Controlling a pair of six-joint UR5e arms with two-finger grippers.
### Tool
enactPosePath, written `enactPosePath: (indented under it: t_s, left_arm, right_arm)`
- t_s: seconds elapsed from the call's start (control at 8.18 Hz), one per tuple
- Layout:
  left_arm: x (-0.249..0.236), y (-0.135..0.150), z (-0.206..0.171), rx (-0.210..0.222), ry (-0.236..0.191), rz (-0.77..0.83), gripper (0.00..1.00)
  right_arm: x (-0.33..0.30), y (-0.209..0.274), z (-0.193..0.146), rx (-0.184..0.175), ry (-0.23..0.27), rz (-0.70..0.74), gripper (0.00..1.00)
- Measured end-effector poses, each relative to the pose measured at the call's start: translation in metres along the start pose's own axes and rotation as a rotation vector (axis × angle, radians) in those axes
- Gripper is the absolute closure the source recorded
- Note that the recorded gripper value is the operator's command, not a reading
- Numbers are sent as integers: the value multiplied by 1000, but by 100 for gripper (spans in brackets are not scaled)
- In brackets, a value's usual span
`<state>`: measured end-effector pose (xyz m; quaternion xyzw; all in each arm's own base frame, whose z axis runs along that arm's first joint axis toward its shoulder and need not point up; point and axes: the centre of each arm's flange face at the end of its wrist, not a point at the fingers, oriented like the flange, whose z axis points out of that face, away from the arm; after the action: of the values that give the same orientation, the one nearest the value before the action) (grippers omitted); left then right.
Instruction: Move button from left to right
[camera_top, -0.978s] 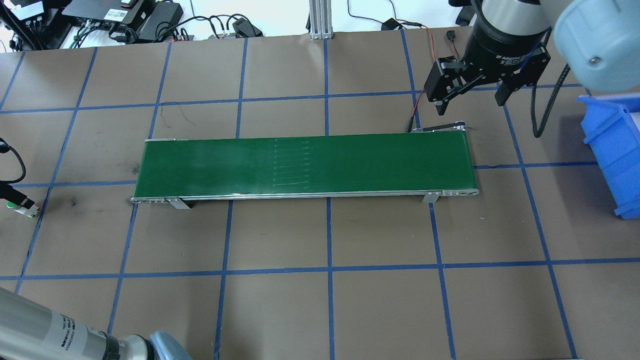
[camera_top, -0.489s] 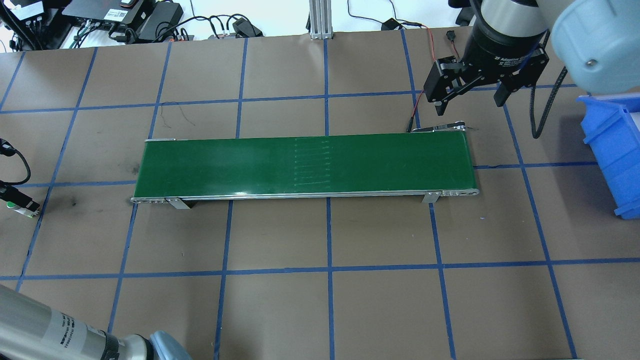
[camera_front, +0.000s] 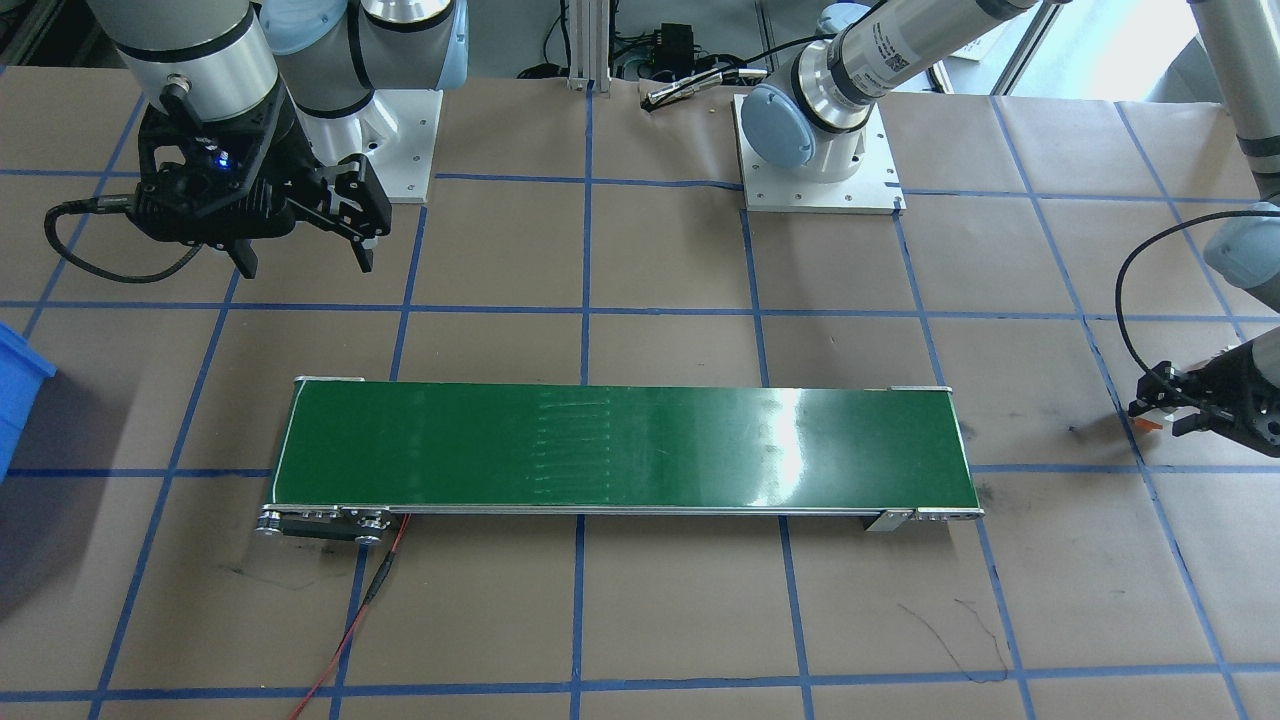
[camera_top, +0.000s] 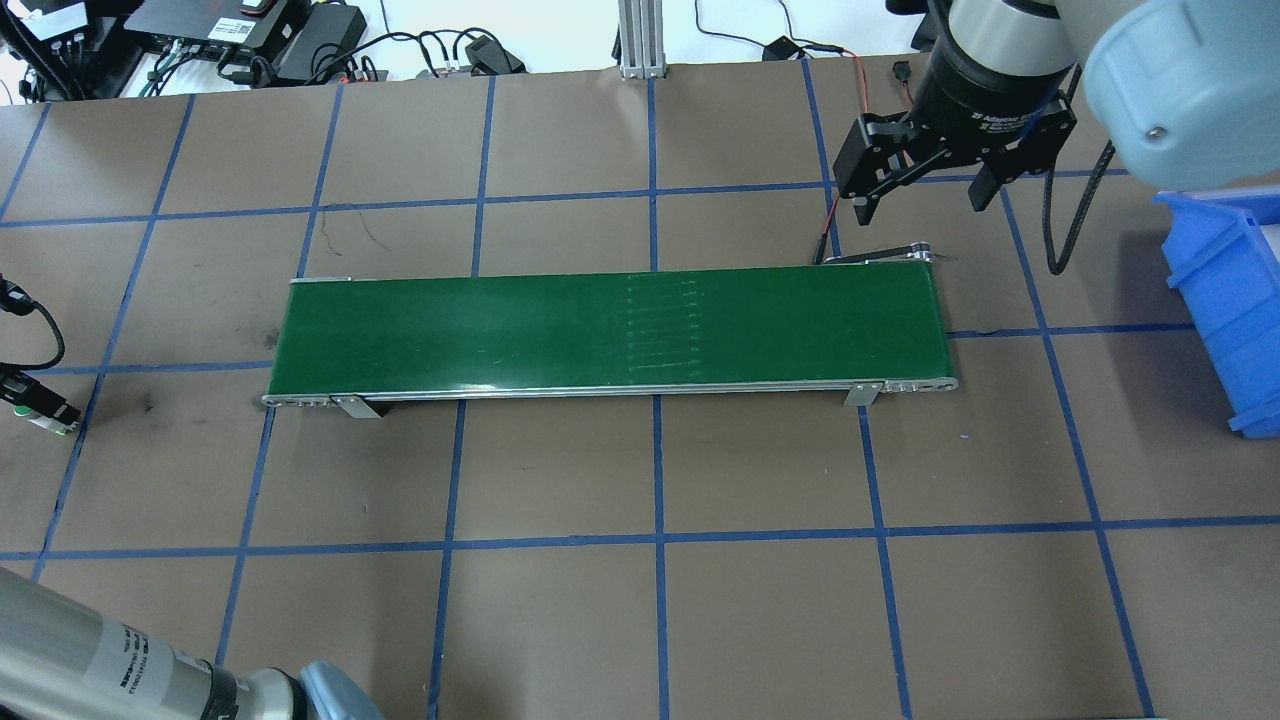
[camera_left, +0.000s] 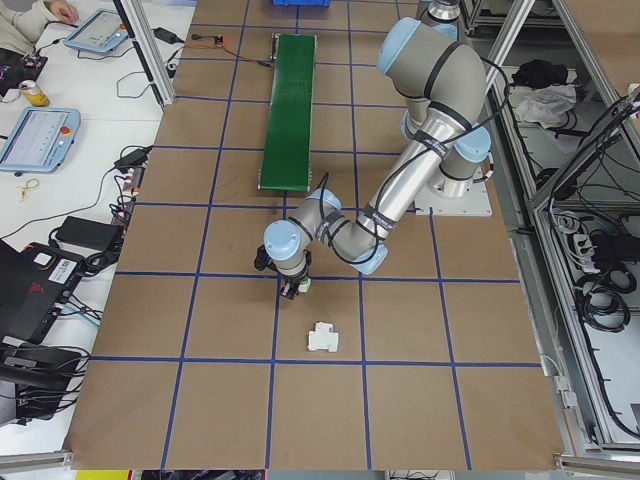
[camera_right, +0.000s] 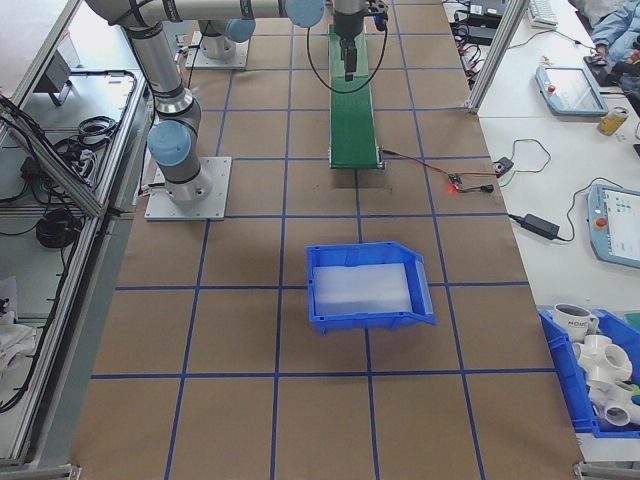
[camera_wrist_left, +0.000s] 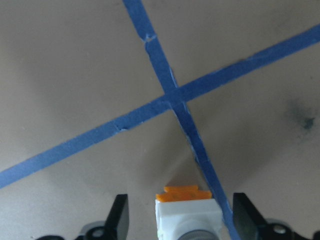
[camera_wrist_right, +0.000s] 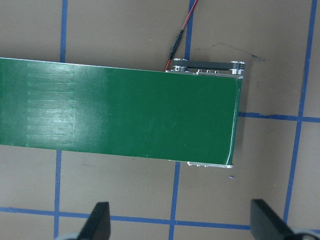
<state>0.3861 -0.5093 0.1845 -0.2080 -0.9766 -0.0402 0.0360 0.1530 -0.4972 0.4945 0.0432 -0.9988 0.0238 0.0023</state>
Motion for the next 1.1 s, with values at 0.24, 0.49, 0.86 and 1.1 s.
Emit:
enactPosePath:
  t_s: [0.24,0.49,0.86,1.1]
  left_arm:
    - [3,2,-11,-4,0,-16,100]
    - [17,6,-54,-5,-9,-47,100]
    - [99,-30,-155,28,-68,-124,100]
    - [187,-96,-192,74,-95,-179,100]
  right_arm:
    - [-1,-2,1,14,-14,-1,0]
    - [-1,-3,1,19,-14,-1,0]
    - [0,-3,1,21,-9,-5,0]
    - [0,-3,1,20,-6,-7,0]
